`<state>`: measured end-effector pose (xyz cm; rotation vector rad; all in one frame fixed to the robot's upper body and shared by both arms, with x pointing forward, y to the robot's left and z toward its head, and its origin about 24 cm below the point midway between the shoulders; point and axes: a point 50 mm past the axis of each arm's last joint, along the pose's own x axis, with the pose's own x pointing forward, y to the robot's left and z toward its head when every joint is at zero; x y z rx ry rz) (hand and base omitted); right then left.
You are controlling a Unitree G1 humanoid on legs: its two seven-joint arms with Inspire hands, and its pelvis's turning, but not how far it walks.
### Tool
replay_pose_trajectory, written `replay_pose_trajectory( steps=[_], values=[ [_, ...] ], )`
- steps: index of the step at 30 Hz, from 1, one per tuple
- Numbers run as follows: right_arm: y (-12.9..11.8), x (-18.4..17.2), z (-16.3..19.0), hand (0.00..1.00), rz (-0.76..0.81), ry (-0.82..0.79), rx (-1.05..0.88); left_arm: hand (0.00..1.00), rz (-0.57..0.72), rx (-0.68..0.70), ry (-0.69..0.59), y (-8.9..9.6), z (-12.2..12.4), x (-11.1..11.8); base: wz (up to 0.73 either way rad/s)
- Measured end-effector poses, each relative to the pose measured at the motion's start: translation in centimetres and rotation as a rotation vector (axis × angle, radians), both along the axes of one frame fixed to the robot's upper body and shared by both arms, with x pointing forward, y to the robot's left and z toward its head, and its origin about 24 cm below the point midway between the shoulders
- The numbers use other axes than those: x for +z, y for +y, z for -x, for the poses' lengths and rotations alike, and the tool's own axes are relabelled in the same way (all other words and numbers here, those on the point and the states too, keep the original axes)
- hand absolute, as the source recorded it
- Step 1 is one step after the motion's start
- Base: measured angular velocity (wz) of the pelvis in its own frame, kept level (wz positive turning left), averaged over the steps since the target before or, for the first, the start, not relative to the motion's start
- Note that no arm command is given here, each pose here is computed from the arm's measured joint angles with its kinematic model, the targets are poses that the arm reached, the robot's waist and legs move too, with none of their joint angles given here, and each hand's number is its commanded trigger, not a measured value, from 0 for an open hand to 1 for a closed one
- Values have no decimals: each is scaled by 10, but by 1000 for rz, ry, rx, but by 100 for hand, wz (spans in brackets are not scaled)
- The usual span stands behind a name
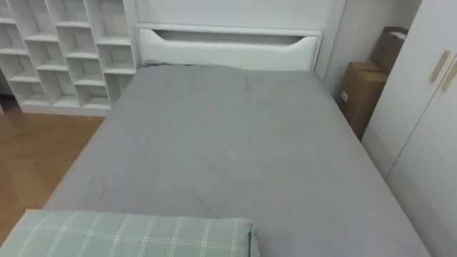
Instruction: Hang clothes
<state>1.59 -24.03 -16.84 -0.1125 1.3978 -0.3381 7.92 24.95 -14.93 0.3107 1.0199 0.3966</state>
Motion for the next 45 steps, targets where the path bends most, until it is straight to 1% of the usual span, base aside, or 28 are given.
replay_pose_trajectory(
  steps=[5,9,14,20,37,45],
  values=[
    [1,-1,4,0,-34,-1,-26,0,10,-25,23,2,3,-1,1],
    [1,0,-2,0,-51,-24,-22,0,16,-58,46,-1,6,-3,0],
    [3,0,-11,0,-98,-45,8,0,30,-65,62,-3,8,-4,0],
    [4,0,-13,0,-119,-47,29,0,37,-67,67,-4,8,-5,0],
    [4,0,-13,0,-109,-40,38,0,68,-97,82,-6,11,-6,-2],
    [4,0,-20,0,-104,-52,37,0,65,-104,95,-6,12,-6,-12]
  ],
)
